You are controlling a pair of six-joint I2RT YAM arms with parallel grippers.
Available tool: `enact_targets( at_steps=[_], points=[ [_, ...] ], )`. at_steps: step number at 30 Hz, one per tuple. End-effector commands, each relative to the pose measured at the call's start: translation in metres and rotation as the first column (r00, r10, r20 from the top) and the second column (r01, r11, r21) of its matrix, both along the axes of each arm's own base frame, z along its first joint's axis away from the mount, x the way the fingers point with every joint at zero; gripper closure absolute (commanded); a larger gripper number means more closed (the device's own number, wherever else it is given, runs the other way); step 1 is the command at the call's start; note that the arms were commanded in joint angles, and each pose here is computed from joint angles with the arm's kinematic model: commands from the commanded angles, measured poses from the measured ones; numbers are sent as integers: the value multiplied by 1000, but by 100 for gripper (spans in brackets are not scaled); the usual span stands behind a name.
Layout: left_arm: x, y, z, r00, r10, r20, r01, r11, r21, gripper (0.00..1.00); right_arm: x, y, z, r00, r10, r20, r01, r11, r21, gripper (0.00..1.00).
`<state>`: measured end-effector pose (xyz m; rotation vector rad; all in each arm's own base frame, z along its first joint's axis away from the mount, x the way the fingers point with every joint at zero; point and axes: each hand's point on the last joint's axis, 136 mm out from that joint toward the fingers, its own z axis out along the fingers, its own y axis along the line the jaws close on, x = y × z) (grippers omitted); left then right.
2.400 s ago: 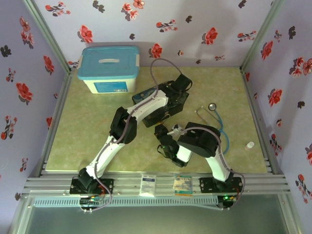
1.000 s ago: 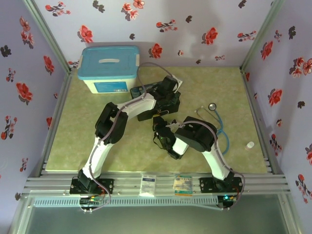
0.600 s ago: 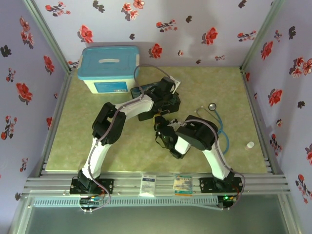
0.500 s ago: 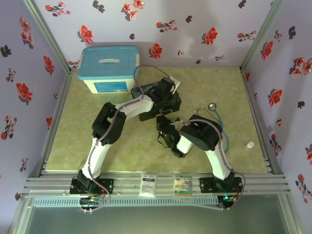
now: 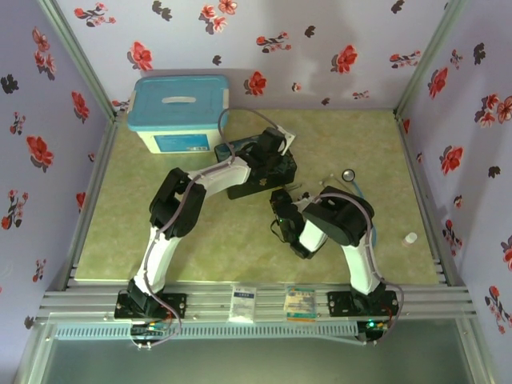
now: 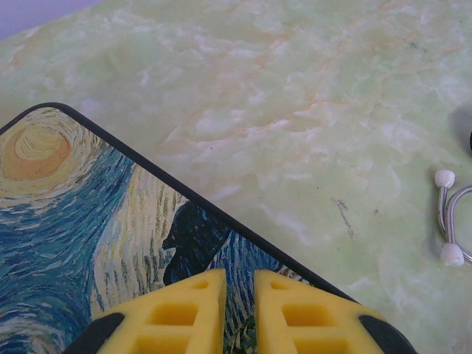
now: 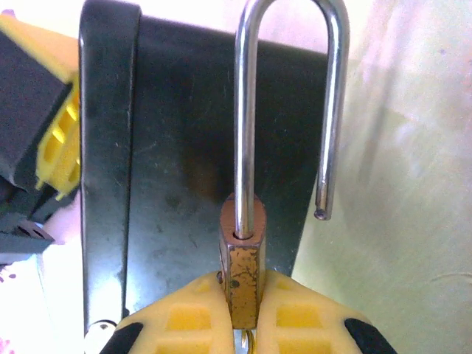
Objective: Unlock the padlock with the key
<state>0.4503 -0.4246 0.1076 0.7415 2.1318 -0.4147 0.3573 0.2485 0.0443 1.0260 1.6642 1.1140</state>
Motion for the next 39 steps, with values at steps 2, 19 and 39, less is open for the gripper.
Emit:
enact_targets(
  at_steps=[2, 19, 39],
  points=[
    [-49, 51, -91, 959, 39, -281, 31, 970, 240, 80, -18, -10, -16, 987, 99, -126, -127, 963, -236, 100],
    [-57, 50, -20, 981, -44, -187, 83, 974, 209, 76, -116, -60, 43, 606, 495, -623, -773, 550, -315, 100],
    [-95, 60, 92, 994, 10, -105, -16, 999, -50, 35, -142, -113, 20, 309, 344, -887, -937, 268, -222, 100]
  ],
)
